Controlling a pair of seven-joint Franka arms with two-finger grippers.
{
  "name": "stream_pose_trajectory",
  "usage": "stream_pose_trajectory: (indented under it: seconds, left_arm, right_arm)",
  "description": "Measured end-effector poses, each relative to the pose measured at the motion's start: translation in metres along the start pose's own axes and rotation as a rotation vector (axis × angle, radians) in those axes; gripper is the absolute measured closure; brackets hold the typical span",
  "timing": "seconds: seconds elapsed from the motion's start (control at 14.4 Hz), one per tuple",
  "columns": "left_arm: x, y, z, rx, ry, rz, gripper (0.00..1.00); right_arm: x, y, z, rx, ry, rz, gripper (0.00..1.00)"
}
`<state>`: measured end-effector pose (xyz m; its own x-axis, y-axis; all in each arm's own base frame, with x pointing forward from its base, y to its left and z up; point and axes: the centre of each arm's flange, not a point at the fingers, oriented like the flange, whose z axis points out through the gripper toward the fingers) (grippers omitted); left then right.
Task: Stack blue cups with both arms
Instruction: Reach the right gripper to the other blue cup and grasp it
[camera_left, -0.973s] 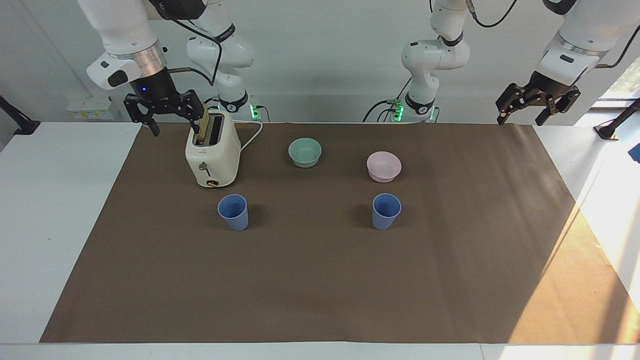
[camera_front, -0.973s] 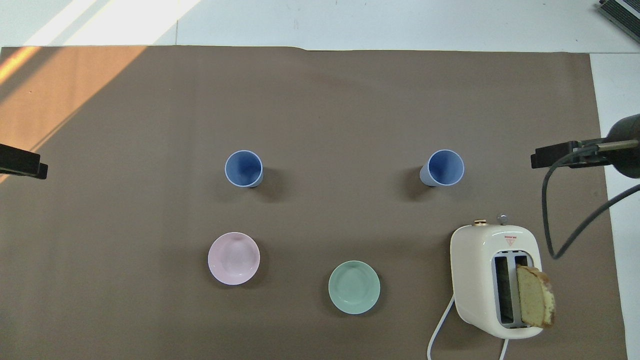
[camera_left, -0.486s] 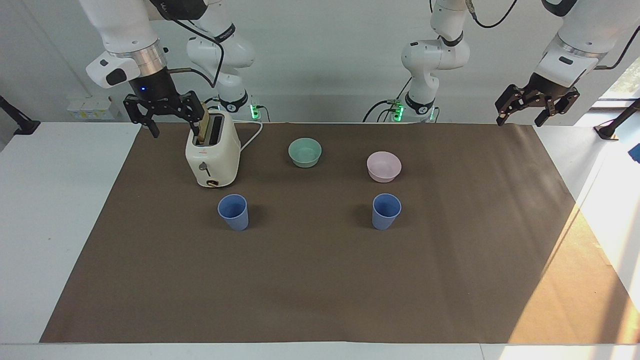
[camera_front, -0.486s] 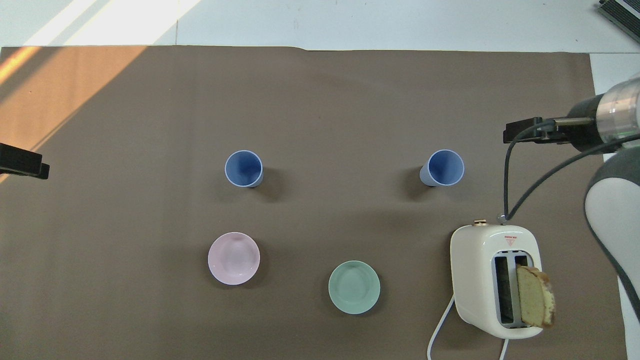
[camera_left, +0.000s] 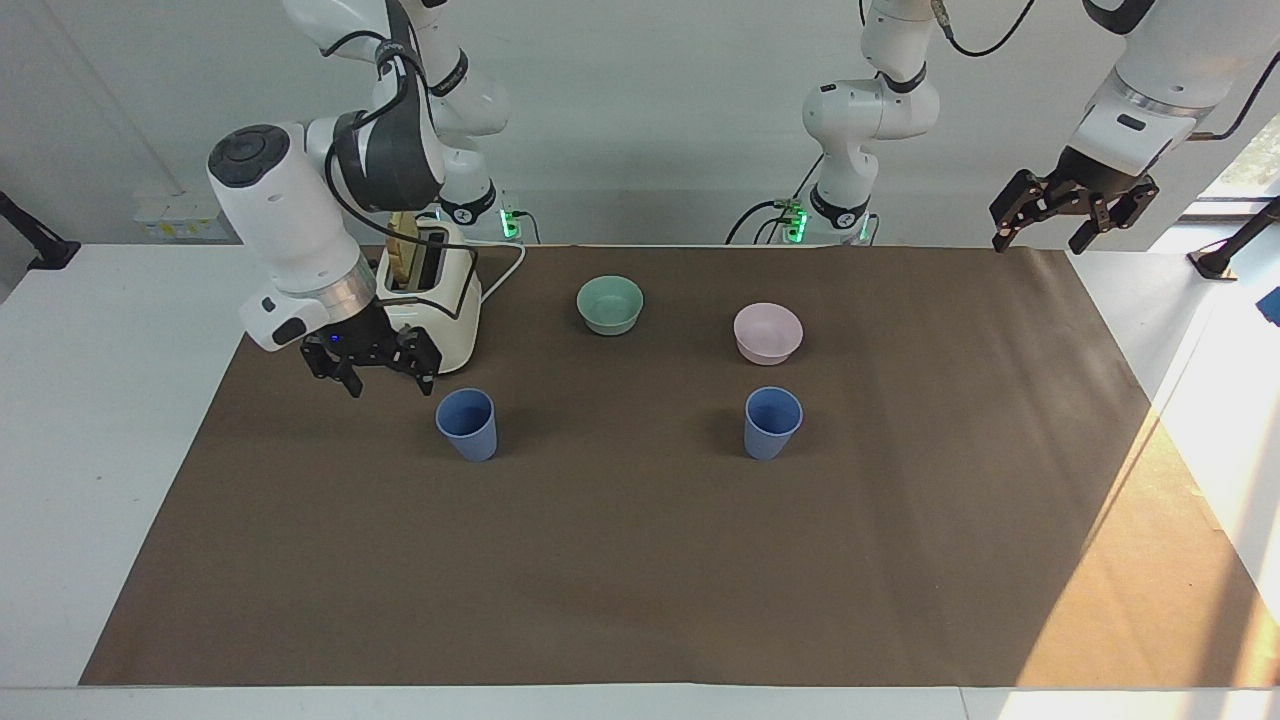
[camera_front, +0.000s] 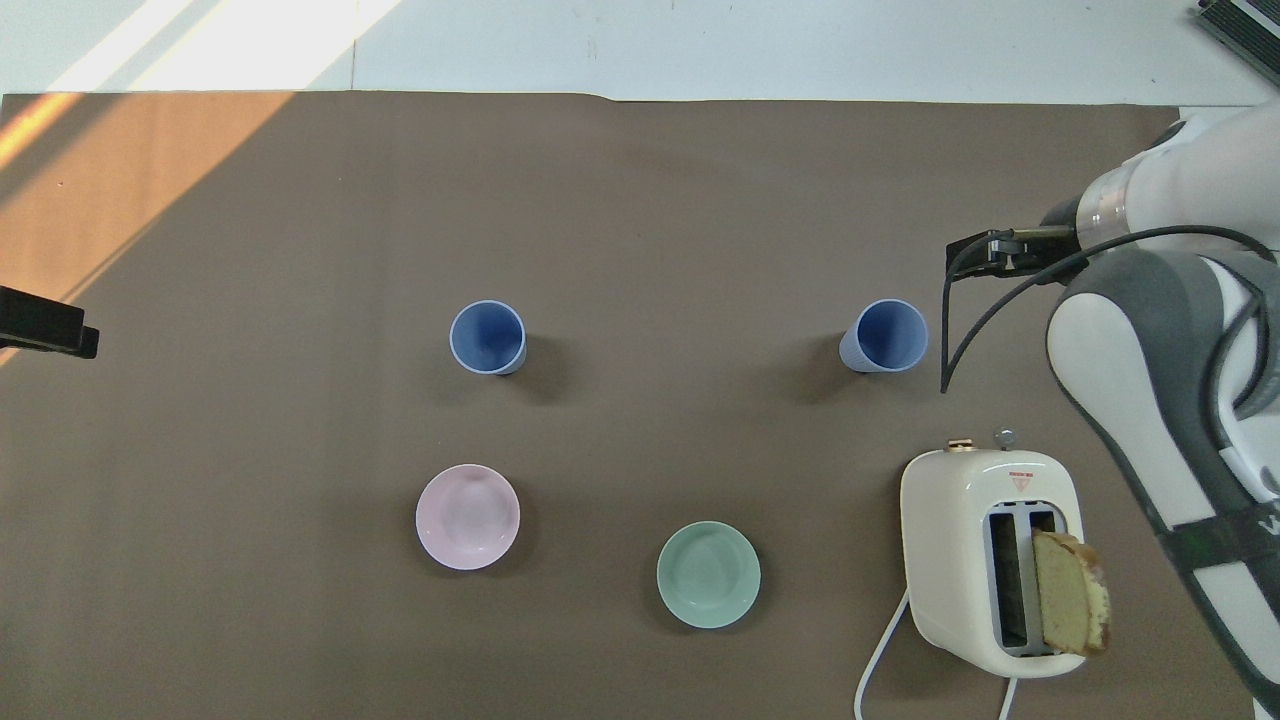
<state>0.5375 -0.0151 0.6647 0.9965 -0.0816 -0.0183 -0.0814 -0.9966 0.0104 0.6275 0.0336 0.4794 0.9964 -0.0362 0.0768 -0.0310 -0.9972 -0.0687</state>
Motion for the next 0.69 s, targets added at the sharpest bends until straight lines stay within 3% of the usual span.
stream_pose_trajectory:
  seconds: [0.69]
  left_arm:
    - [0.0,0.0,0.0,0.0,0.0,0.0,0.0]
  right_arm:
    - [-0.018,-0.004,0.085,-0.002,-0.094,-0.009,0.0]
